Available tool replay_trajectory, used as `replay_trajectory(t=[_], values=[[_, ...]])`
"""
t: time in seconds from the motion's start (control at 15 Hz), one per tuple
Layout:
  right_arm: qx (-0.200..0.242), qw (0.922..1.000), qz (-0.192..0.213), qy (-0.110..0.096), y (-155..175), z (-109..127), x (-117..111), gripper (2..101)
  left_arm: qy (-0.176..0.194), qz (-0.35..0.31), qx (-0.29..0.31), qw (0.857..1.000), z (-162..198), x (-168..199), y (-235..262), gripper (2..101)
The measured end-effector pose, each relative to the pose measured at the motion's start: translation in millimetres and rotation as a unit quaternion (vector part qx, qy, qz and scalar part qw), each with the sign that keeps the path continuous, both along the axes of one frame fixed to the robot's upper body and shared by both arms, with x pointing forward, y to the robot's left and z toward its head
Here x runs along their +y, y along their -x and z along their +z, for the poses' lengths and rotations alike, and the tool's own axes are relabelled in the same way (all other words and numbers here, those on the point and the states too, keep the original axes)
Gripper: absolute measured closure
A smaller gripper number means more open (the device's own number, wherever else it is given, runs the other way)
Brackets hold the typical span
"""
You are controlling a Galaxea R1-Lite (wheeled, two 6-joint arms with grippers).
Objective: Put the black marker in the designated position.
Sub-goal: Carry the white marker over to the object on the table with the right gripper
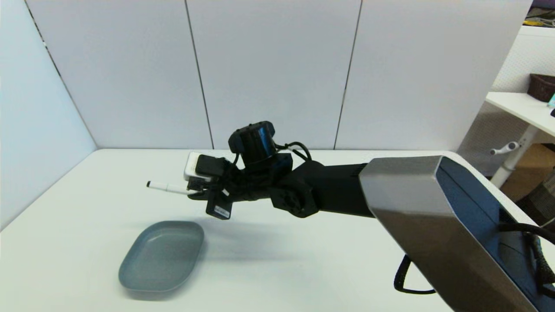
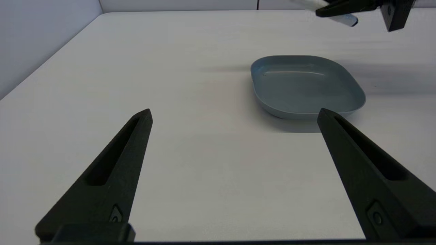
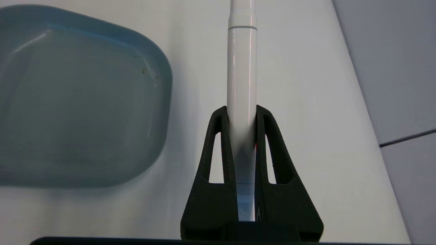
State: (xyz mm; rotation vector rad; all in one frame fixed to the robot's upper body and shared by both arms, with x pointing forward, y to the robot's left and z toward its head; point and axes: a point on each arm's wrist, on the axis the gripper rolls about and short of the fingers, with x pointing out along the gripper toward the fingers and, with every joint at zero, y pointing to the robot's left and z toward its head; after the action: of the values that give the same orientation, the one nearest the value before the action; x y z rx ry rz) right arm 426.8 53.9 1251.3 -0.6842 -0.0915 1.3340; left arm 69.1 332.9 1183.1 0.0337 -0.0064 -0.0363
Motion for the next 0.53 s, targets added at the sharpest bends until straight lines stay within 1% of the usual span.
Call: replay_trajectory(t=[0.33,0.53], values=[[0.007,0.9998,-0.005,0.017,1,-20,8,91.6,0.000,0.000,0.000,1.000,0,0,0,5.3],[0.001,0.9998,-0.003,0.019,1,-25,11,91.6,0.000,0.000,0.000,1.000,0,0,0,5.3]])
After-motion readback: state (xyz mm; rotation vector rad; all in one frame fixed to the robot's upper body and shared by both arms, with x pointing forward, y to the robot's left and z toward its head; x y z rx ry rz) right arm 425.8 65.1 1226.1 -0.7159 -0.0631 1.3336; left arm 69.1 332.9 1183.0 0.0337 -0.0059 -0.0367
